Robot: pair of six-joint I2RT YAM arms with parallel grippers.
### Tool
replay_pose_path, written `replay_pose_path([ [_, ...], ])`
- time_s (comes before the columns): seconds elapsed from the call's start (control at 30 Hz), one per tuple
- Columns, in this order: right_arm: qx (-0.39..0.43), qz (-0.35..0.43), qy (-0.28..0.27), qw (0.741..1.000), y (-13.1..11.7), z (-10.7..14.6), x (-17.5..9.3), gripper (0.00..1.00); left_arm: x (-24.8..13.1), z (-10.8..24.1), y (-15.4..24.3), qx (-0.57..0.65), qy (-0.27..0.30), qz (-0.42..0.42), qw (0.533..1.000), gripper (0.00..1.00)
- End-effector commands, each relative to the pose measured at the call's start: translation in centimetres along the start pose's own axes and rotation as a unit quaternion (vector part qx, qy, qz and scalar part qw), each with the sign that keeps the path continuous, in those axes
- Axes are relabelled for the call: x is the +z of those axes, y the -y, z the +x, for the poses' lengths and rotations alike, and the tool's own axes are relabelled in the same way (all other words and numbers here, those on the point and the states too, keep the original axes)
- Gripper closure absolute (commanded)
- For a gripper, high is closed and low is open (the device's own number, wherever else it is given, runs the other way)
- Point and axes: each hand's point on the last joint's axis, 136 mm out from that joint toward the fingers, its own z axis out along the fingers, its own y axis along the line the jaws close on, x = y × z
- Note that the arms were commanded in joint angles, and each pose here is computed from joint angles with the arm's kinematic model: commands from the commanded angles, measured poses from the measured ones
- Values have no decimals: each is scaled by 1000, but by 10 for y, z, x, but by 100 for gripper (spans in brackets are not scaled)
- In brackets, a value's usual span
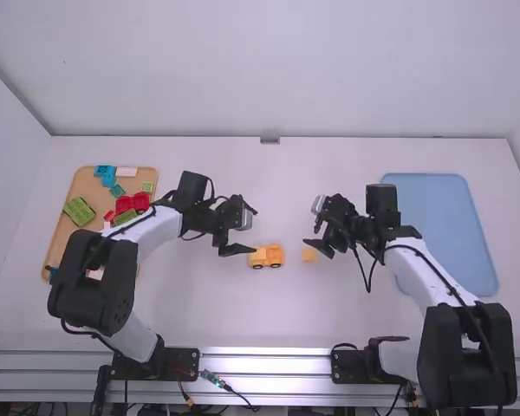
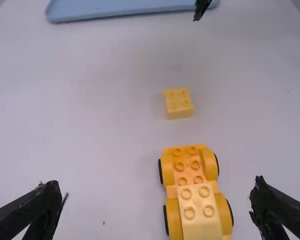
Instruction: Assemble lego blocks to make yellow taxi
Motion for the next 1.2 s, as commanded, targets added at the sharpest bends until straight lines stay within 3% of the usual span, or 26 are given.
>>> replay_pose_path([
  [0.0, 1, -10, 20, 1000, -10, 4, 0, 0, 4, 4, 16, -22, 29, 13, 999, 1],
  [0.3, -40, -20, 24, 999, -22, 15, 8, 0, 12, 21, 26, -52, 48, -25, 997, 1],
  [0.53, -53, -71, 36, 995, -28, 33, 27, 0, 15, 27, 37, -63, 45, -17, 997, 1],
  [0.77, -32, -120, 14, 992, -29, 62, 47, 0, 22, 31, 39, -70, 42, -6, 997, 1],
  [1.17, -66, -147, 14, 987, -35, 88, 57, 0, 43, 54, 35, -81, 59, 15, 995, 1],
])
